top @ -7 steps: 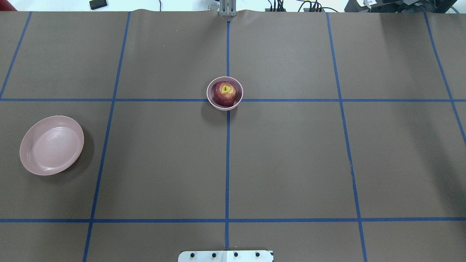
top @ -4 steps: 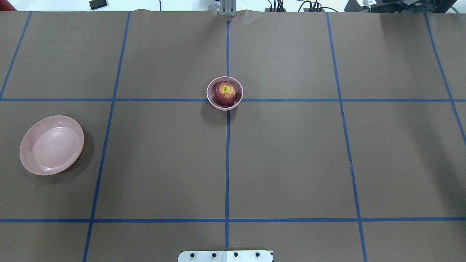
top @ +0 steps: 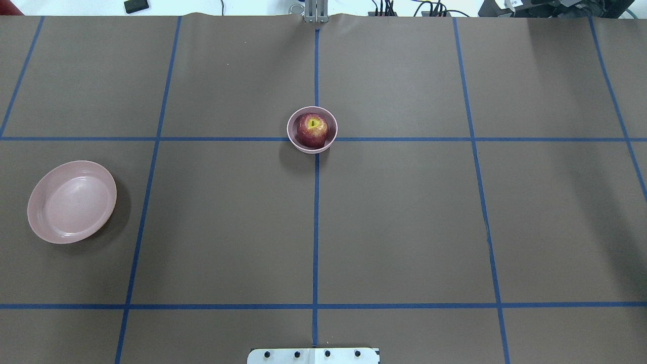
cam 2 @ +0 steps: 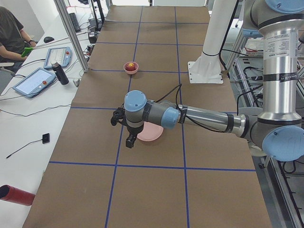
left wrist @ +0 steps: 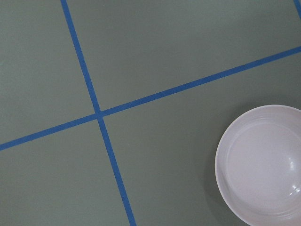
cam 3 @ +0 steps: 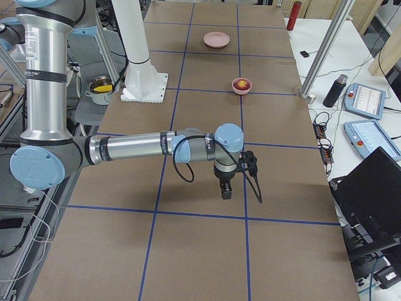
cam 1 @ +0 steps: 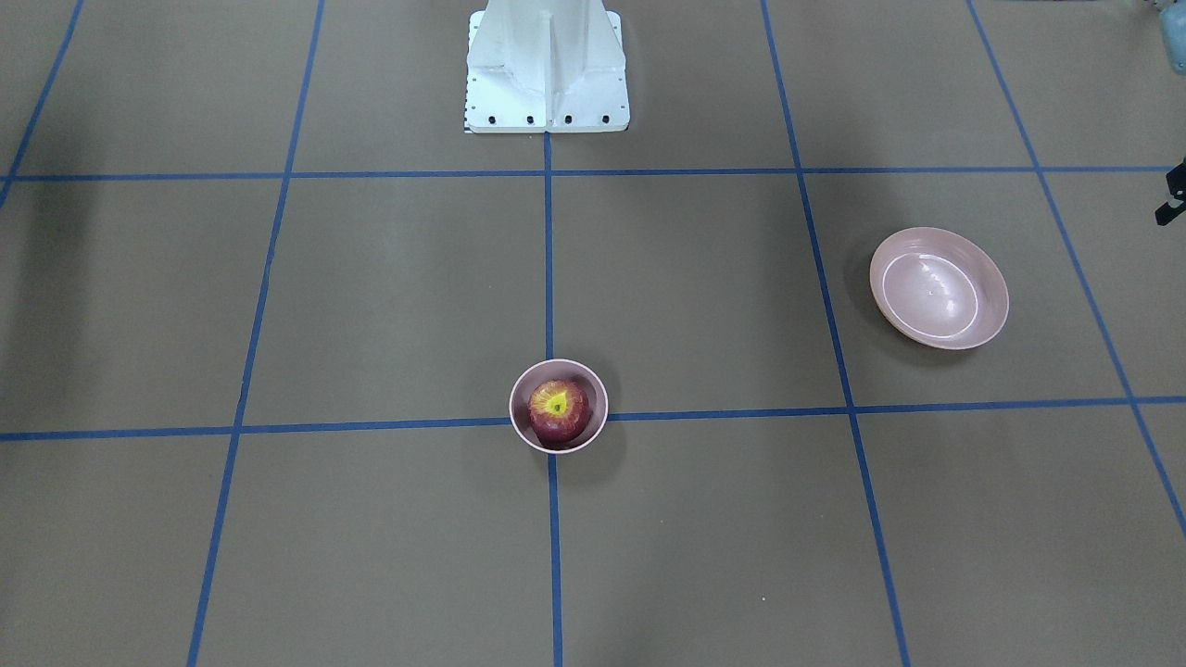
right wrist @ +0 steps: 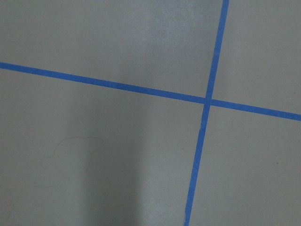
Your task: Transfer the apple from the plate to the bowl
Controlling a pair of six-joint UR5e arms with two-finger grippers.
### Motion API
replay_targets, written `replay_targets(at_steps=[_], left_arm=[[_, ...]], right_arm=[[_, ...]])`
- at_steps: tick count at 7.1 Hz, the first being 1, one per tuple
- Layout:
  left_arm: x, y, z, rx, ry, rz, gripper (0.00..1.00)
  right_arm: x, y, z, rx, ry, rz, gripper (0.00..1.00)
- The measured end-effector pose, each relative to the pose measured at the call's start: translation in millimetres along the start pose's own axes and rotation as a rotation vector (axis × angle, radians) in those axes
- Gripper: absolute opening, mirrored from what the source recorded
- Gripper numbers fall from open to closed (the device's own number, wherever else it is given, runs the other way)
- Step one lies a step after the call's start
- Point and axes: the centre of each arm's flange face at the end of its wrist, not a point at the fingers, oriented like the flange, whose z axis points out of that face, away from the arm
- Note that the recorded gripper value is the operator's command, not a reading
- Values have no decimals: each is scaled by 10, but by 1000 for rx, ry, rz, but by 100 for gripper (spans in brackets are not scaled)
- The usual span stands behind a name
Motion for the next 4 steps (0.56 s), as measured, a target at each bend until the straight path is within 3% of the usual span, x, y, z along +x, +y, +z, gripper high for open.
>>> replay_targets(at_steps=[4], left_arm=[[-21,-9,28,-2,0,1,98]], right_arm=[[30,33,33,-9,-3,10,100]])
